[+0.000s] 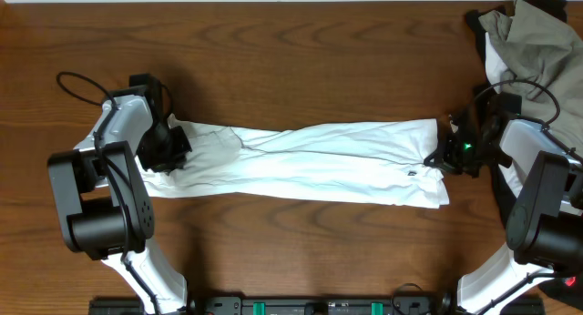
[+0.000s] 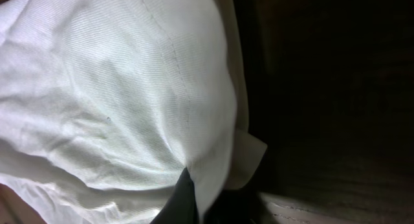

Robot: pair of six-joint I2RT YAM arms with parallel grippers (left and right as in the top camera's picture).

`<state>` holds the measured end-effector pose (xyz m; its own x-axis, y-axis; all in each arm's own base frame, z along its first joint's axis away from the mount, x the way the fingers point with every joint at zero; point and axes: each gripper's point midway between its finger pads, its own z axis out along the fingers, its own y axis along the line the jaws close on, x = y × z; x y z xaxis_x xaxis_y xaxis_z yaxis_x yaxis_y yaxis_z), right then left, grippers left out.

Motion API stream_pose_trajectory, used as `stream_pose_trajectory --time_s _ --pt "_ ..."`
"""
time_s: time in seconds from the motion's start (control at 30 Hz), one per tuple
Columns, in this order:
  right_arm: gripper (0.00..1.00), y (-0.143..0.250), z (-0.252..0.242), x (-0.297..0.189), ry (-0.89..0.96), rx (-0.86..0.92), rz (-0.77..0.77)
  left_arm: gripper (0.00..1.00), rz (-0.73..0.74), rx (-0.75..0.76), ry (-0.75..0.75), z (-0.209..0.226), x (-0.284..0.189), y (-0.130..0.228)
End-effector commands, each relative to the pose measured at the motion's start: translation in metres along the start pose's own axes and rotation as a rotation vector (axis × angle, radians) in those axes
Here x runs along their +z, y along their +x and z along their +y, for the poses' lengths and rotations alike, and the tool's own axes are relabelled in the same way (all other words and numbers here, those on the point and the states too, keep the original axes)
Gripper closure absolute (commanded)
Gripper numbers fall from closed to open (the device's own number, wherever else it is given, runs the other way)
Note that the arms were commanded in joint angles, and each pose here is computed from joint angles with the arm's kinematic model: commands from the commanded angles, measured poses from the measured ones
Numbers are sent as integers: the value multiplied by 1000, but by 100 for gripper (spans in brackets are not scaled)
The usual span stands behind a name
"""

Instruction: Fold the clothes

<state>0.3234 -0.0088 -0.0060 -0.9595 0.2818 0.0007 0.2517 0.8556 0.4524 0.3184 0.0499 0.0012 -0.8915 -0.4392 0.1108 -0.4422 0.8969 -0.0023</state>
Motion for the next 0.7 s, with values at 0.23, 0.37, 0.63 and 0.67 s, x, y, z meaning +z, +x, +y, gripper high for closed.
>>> stream_pose_trajectory --time_s 0.23,0.37,0.63,0.67 --pt "99 -29 -25 -39 197 26 -65 36 -280 41 121 -12 -102 -18" --pt "99 -50 -17 -81 261 14 -133 36 -341 41 122 -10 -123 -14" --pt "99 -38 21 -96 255 -34 -53 36 -335 41 122 -9 -126 -10" --pt "99 -34 29 -92 255 -41 -35 36 -334 41 122 -9 -126 -10"
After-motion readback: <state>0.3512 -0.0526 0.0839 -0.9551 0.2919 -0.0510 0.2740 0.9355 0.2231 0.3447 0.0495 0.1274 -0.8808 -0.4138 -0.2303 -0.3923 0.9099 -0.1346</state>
